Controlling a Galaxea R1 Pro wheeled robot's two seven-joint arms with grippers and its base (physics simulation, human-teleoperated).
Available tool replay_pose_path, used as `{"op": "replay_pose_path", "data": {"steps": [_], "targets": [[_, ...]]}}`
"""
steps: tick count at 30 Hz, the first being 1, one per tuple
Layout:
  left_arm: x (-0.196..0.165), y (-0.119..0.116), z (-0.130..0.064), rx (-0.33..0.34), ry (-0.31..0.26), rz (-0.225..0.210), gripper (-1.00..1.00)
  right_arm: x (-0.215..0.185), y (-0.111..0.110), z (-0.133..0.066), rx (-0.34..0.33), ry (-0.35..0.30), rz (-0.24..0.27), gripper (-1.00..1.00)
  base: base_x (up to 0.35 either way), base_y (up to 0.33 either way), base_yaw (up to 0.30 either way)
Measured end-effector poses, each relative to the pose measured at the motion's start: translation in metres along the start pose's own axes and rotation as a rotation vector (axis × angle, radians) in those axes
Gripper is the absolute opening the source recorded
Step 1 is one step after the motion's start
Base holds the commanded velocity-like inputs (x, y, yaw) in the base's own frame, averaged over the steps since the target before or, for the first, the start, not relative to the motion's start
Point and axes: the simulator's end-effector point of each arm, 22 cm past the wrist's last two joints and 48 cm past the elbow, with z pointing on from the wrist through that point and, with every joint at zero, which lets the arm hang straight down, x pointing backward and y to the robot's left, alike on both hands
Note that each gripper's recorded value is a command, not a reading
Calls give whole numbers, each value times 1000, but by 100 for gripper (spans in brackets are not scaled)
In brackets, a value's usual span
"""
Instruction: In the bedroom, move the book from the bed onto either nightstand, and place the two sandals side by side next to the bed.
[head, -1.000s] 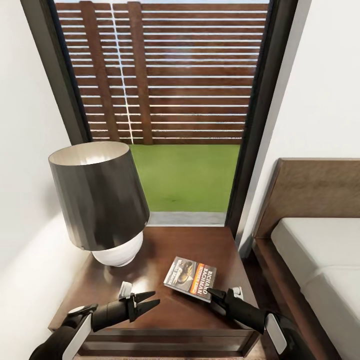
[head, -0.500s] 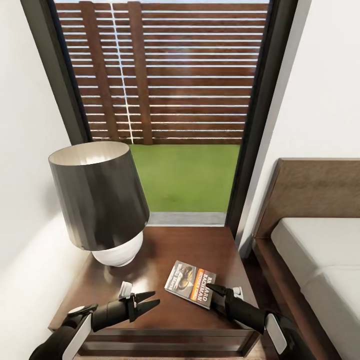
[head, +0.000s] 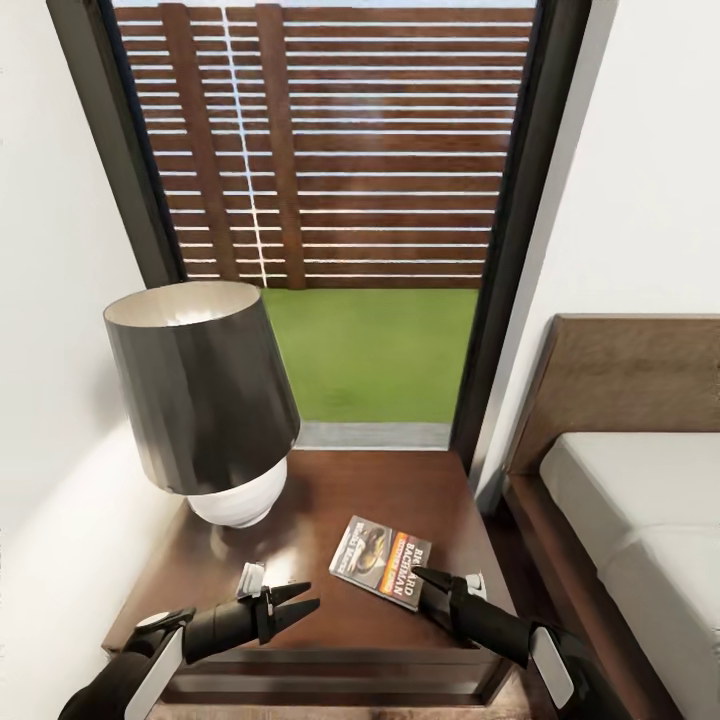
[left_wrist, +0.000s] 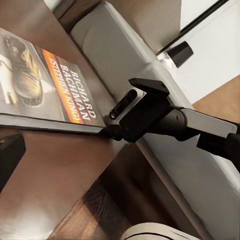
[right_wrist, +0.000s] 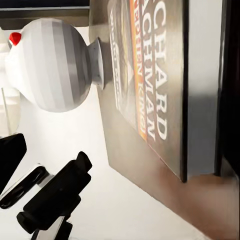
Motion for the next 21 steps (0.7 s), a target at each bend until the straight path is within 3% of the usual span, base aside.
{"op": "replay_pose_path", "data": {"steps": [21], "targets": [[0,0,0,0,-1,0,100,0,0,0,-1,1,1,100,-15,0,0]]}}
